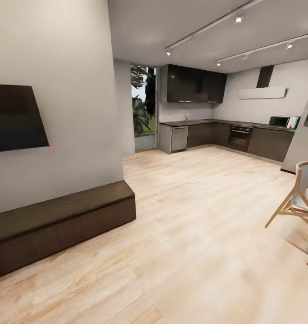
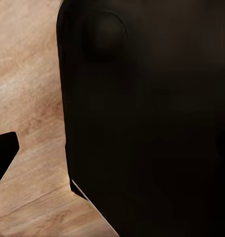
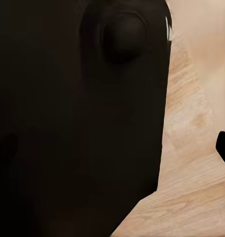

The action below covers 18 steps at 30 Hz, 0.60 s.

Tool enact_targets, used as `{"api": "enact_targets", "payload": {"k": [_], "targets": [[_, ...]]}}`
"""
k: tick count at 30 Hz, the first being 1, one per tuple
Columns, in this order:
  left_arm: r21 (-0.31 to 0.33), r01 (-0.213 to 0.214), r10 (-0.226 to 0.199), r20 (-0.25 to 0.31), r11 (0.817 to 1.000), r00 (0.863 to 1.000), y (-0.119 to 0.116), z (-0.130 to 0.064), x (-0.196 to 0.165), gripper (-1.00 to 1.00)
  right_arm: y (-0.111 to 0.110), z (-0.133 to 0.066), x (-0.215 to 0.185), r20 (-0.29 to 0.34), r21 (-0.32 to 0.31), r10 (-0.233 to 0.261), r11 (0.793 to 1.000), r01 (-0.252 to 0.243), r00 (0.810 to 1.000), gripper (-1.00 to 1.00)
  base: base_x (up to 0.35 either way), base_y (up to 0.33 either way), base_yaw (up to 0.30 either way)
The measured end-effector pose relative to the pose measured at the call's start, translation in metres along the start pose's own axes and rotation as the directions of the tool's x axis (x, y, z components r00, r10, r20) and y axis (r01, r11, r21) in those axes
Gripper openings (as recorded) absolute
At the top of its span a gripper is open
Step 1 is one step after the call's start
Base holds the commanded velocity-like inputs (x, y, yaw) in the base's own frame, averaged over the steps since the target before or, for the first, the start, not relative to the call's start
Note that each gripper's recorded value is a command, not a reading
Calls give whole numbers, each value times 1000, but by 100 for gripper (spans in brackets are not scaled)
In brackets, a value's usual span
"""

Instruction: Turn on the radio receiver that's on the table in the living room.

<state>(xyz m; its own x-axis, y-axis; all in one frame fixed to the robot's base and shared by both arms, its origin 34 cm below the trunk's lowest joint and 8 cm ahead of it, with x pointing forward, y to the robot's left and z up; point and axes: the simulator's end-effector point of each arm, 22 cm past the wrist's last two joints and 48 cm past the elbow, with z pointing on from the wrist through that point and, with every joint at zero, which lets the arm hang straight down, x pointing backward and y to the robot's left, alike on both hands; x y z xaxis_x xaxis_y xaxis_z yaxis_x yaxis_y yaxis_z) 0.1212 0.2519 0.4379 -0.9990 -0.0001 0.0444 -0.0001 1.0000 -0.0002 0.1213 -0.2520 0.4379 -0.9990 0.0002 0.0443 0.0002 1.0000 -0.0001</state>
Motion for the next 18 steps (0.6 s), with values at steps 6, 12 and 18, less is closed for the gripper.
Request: {"api": "enact_targets", "payload": {"k": [6, 12, 18], "targets": [[35, 2, -1, -21, 999, 1000, -27, -1, 20, 100, 26, -1, -31, 43, -32, 1, 999, 0, 999, 100, 0, 0, 0], [69, 3, -1, -23, 998, 1000, -53, -2, 22, 100, 42, -2, -41, 55, -52, 2, 999, 1, 998, 100, 0, 0, 0], [75, 3, -1, -23, 997, 1000, -58, -2, 22, 100, 42, -2, -42, 57, -52, 0, 999, 3, 998, 100, 0, 0, 0]]}}
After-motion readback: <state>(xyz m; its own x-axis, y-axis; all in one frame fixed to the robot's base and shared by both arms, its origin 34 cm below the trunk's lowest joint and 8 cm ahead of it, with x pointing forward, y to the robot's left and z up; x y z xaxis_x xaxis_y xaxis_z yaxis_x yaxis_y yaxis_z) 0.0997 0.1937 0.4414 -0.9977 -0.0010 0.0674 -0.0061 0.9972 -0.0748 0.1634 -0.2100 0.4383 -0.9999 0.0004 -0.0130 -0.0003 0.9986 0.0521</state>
